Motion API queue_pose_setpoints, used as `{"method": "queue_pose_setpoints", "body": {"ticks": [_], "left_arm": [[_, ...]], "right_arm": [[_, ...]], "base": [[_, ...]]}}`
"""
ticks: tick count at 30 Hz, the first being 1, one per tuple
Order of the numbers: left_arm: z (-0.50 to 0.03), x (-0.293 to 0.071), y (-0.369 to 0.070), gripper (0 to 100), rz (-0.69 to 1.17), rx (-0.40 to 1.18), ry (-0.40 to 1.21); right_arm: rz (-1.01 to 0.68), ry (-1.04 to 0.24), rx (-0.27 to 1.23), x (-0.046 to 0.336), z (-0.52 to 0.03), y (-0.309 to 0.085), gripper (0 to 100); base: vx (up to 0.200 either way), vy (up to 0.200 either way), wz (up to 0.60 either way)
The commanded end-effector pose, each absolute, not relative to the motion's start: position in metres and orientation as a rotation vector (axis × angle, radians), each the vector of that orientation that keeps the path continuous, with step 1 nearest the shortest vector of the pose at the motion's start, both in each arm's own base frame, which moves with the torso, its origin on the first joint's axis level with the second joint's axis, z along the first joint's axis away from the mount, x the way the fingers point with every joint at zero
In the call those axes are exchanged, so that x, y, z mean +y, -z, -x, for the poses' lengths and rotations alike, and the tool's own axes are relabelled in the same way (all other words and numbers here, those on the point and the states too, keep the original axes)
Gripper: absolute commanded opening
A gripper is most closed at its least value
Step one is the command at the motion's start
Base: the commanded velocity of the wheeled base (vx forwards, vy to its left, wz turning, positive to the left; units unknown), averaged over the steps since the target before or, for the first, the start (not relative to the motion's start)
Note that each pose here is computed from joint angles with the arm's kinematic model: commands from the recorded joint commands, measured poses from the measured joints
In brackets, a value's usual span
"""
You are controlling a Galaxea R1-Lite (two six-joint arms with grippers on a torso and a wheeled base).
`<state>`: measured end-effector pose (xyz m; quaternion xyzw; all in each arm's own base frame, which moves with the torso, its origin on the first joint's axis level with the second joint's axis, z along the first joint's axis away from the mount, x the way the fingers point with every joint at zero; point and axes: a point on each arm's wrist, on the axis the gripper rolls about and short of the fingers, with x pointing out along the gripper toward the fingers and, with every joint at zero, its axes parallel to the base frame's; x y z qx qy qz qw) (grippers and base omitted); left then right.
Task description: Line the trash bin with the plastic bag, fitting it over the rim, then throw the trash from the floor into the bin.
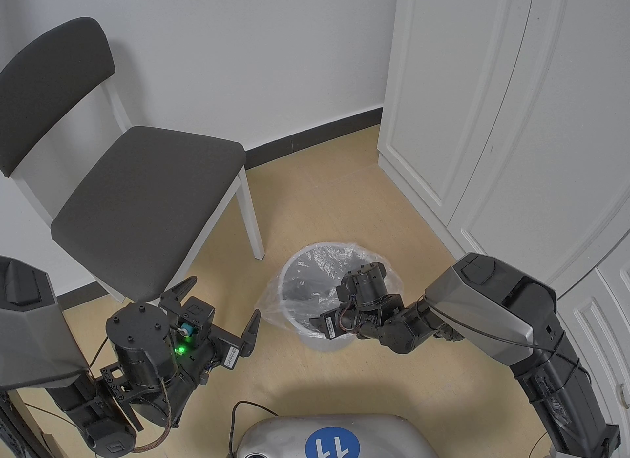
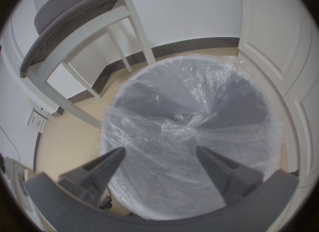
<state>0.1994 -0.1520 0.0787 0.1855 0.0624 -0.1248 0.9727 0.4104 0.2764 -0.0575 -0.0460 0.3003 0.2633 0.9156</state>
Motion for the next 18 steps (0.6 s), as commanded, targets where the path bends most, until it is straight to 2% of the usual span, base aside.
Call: {"method": "queue_pose_setpoints", "body": {"ticks": [1, 18], "left_arm": [[-0.2, -0.153, -0.078, 100, -0.377, 0.127, 0.252], [-0.199, -0.154, -0.078, 100, -0.376, 0.128, 0.258]], "right_arm": [[0.093, -0.542, 0.621, 0.276, -0.41, 0.057, 0], [0.105, -0.574, 0.636, 0.274, -0.379, 0.024, 0]], "base": [[0.0, 0.0, 0.0], [0.0, 0.0, 0.0]]}}
